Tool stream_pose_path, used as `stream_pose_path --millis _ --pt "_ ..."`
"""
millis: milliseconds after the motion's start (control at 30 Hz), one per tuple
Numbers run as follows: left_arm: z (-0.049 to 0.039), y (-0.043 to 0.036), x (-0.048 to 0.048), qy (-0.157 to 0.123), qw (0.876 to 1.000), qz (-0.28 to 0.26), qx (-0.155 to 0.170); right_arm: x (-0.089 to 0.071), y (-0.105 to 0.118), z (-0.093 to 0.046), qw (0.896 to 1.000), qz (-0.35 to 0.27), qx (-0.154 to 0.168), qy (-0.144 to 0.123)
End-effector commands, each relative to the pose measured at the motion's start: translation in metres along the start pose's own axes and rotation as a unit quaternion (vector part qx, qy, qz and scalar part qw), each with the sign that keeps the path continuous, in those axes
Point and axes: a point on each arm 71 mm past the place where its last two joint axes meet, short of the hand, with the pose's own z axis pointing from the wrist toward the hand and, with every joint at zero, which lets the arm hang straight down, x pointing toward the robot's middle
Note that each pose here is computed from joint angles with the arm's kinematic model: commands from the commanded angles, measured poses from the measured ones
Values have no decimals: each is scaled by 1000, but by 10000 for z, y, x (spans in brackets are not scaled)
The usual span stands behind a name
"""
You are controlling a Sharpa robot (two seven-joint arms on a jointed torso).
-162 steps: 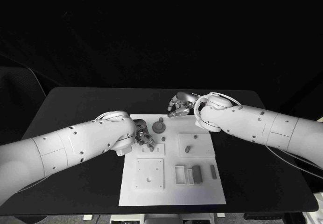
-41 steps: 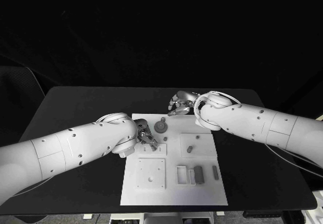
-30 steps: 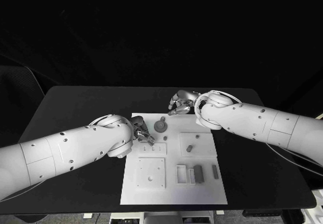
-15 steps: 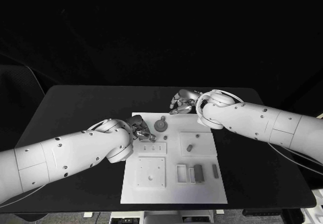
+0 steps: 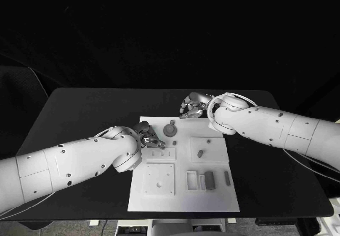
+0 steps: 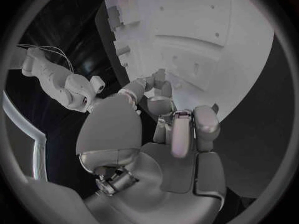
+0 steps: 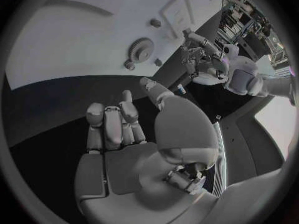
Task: Assemble the parts on the task board
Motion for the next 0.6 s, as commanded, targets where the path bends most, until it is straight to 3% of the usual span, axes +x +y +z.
stream_pose_path --millis 33,600 --pt "-7 -3 20 1 1000 -15 -9 9 -2 0 1000 -4 -1 5" --pt "50 -15 90 0 999 40 1 9 -2 0 1000 -4 -1 5"
